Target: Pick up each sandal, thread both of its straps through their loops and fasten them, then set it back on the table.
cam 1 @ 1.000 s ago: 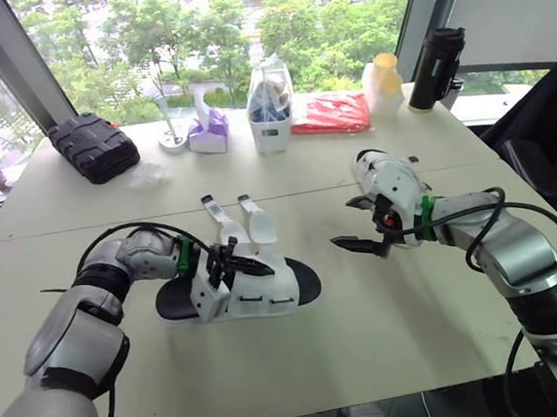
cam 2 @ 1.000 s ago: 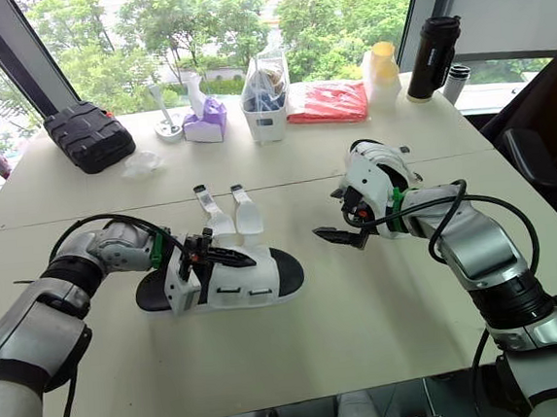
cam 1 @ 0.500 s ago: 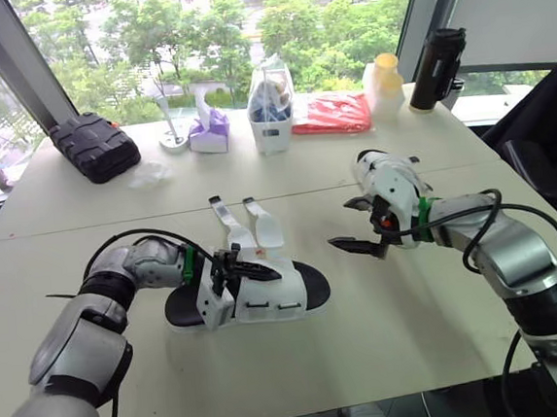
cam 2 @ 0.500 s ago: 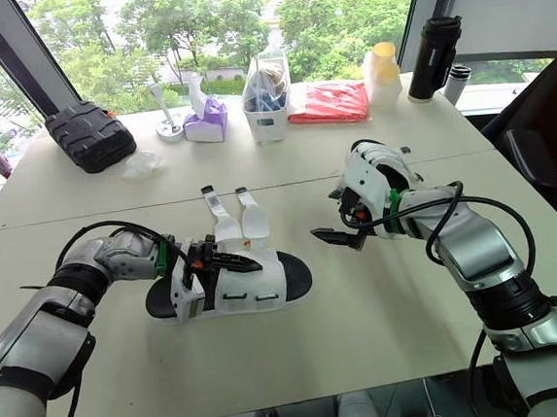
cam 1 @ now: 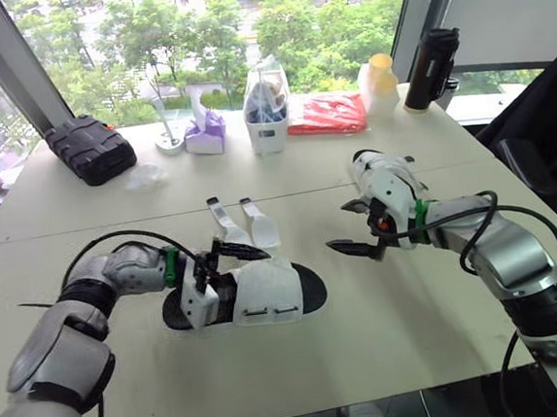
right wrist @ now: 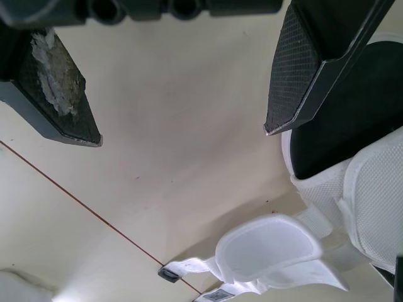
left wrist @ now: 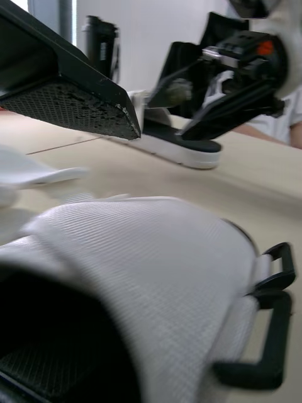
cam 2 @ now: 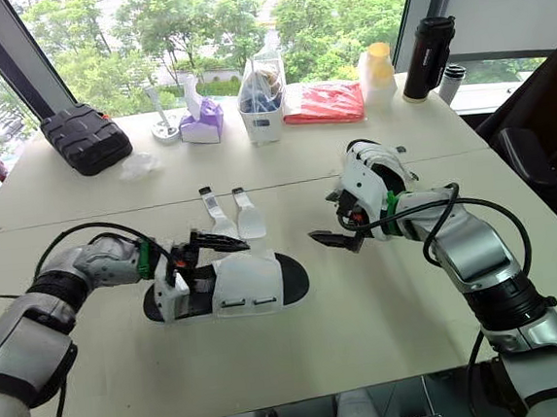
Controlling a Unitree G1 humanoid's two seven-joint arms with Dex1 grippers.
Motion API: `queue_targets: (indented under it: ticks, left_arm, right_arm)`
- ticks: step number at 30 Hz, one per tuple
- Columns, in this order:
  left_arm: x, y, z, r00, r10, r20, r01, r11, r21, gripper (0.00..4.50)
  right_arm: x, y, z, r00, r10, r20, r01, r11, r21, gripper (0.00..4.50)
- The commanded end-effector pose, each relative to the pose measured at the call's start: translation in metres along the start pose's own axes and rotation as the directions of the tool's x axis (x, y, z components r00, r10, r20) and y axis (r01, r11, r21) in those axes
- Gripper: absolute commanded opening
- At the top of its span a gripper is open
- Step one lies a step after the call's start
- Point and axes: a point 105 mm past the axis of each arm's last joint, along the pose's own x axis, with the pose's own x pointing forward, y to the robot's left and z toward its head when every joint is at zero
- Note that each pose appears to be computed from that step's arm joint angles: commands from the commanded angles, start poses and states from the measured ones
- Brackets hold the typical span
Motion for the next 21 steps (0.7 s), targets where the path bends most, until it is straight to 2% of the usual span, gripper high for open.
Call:
queue_targets:
  ticks: [1,4,6,8,10,11,15,16,19,20,21]
  left_arm:
    - [-0.023,0.004,0.000,0.998,0.030,-0.049,-0.031,0.999,-0.021,4.42]
    - [-0.036,0.006,-0.002,0.993,0.034,-0.109,-0.044,0.995,-0.086,4.42]
    - [-0.051,0.018,-0.015,0.969,0.108,-0.222,-0.170,0.943,-0.285,4.42]
    - [-0.063,0.026,-0.019,0.954,0.154,-0.257,-0.266,0.828,-0.493,4.42]
    - [-0.072,0.028,-0.015,0.951,0.185,-0.248,-0.305,0.693,-0.653,4.42]
    - [-0.074,0.030,-0.012,0.951,0.198,-0.239,-0.310,0.643,-0.700,4.42]
    - [-0.081,0.033,-0.002,0.926,0.273,-0.261,-0.343,0.317,-0.885,4.42]
    - [-0.081,0.033,0.001,0.926,0.273,-0.261,-0.334,0.273,-0.902,4.42]
    - [-0.083,0.036,0.006,0.903,0.316,-0.290,-0.338,0.106,-0.935,4.50]
    - [-0.083,0.036,0.007,0.899,0.319,-0.302,-0.341,0.073,-0.937,4.50]
    - [-0.083,0.039,0.008,0.890,0.342,-0.302,-0.349,0.082,-0.934,4.50]
  right_arm:
    - [-0.001,0.005,0.009,1.000,0.013,0.021,-0.012,0.998,-0.055,4.50]
    - [0.000,0.006,0.008,1.000,0.018,0.020,-0.017,0.998,-0.057,4.50]
    - [0.001,0.008,0.008,0.999,0.028,0.017,-0.027,0.998,-0.064,4.50]
    - [0.001,0.010,0.007,0.999,0.042,0.012,-0.041,0.996,-0.077,4.50]
    - [0.000,0.012,0.005,0.998,0.060,0.007,-0.059,0.993,-0.100,4.50]
    - [0.000,0.012,0.005,0.998,0.066,0.007,-0.065,0.992,-0.108,4.50]
    - [-0.002,0.019,-0.001,0.993,0.116,-0.005,-0.116,0.981,-0.158,4.50]
    - [-0.002,0.019,-0.002,0.992,0.123,-0.003,-0.122,0.979,-0.165,4.50]
    - [-0.002,0.034,-0.003,0.976,0.218,0.022,-0.211,0.961,-0.178,3.56]
    - [-0.002,0.037,-0.005,0.970,0.242,0.024,-0.233,0.954,-0.187,3.21]
    - [-0.002,0.040,-0.007,0.965,0.260,0.019,-0.252,0.950,-0.186,2.70]
